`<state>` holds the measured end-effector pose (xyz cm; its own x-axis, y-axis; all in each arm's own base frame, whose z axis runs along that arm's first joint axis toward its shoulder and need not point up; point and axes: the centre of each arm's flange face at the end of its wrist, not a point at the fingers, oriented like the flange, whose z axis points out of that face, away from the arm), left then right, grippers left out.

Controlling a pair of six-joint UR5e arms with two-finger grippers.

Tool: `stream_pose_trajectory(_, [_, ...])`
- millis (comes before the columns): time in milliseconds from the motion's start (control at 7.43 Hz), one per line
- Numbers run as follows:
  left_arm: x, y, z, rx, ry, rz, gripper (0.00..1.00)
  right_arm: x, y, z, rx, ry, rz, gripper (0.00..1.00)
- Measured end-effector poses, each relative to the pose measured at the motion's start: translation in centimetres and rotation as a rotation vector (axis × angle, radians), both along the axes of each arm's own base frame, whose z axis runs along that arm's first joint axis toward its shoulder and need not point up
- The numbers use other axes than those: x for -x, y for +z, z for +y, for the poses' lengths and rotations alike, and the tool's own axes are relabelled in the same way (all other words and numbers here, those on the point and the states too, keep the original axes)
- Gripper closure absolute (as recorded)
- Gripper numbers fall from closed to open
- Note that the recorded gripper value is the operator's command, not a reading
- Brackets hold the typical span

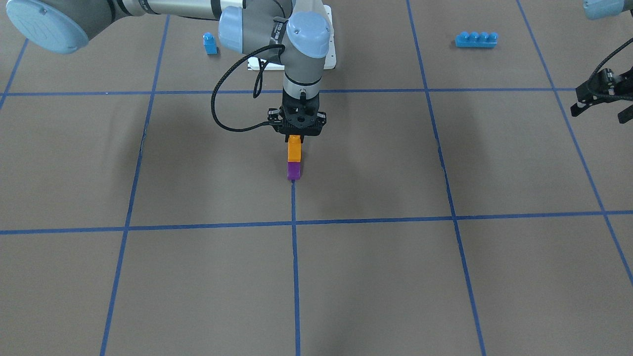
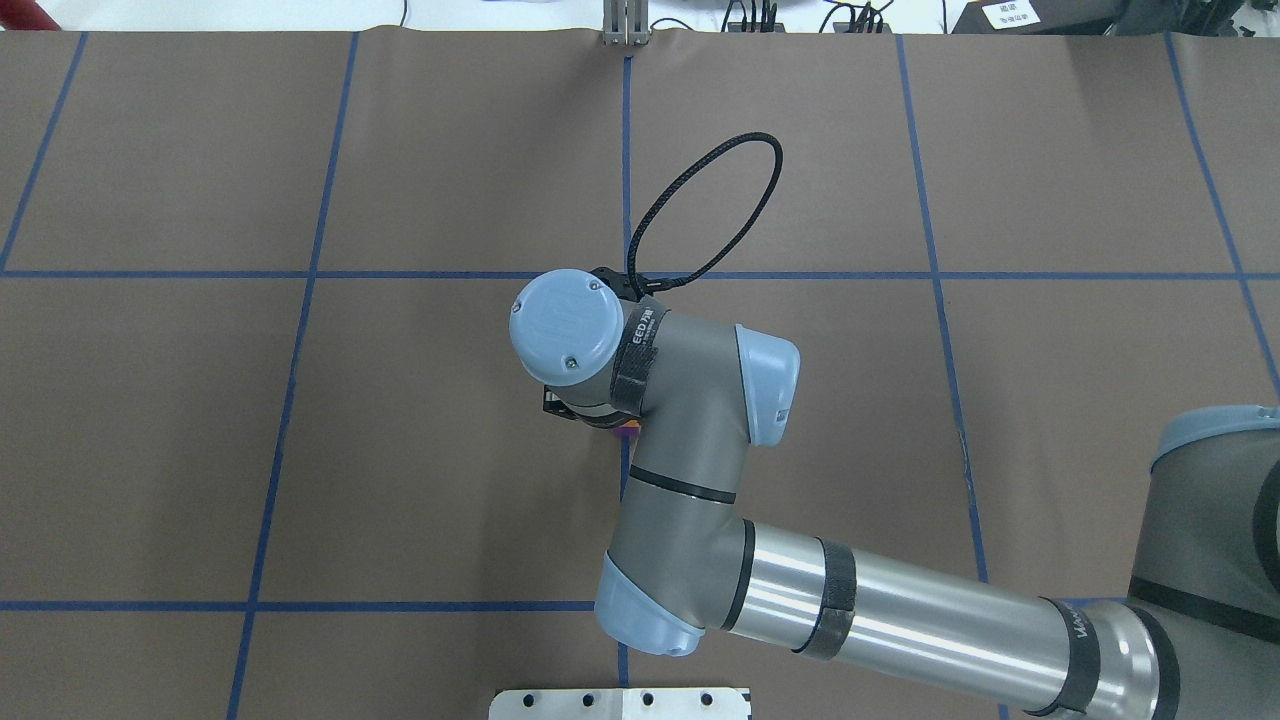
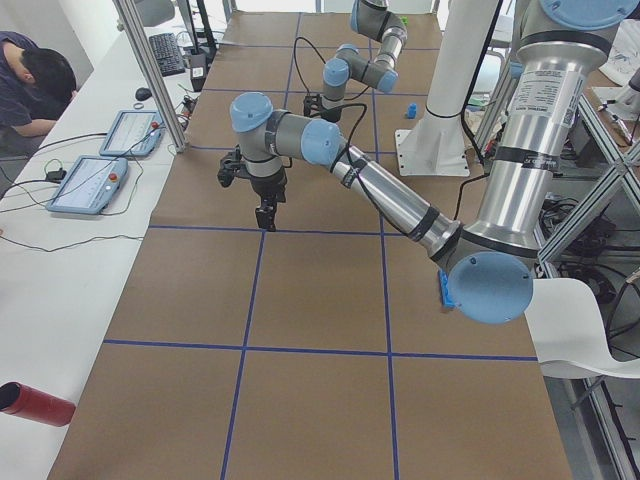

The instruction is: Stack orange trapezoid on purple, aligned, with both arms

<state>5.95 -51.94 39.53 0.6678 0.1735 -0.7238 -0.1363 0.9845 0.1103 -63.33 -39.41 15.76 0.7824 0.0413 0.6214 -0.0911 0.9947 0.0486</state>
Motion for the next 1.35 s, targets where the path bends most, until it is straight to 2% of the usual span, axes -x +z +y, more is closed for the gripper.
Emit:
stream_pose_trajectory(404, [0.0, 0.0, 0.0, 0.000, 0.000, 0.000, 0.00, -0.8, -0.9, -0.6, -0.002, 0.007, -0.018, 0.00])
stream_pose_trajectory(538, [0.0, 0.0, 0.0, -0.001, 0.000, 0.000, 0.00, -2.1, -1.7, -1.8, 0.007, 0.018, -0.037, 0.00])
stream_pose_trajectory(807, [0.1, 0.5, 0.0, -0.003, 0.005, -0.008, 0.00, -7.7, -2.9, -6.7, 0.034, 0.015, -0.087, 0.00])
stream_pose_trajectory(942, [0.2, 1.5, 0.3, -0.011, 0.013, -0.012, 0.00, -11.2, -2.3, -9.1, 0.026, -0.011, -0.086, 0.00])
stream_pose_trajectory(1076, [0.5, 3.2, 0.8, -0.026, 0.025, -0.013, 0.00, -15.7, 0.0, -11.2, 0.005, -0.052, -0.074, 0.00])
stream_pose_trajectory(1345, [1.8, 7.7, 2.5, -0.032, 0.020, -0.015, 0.00, -27.7, 8.1, -15.2, -0.041, -0.146, -0.062, 0.00])
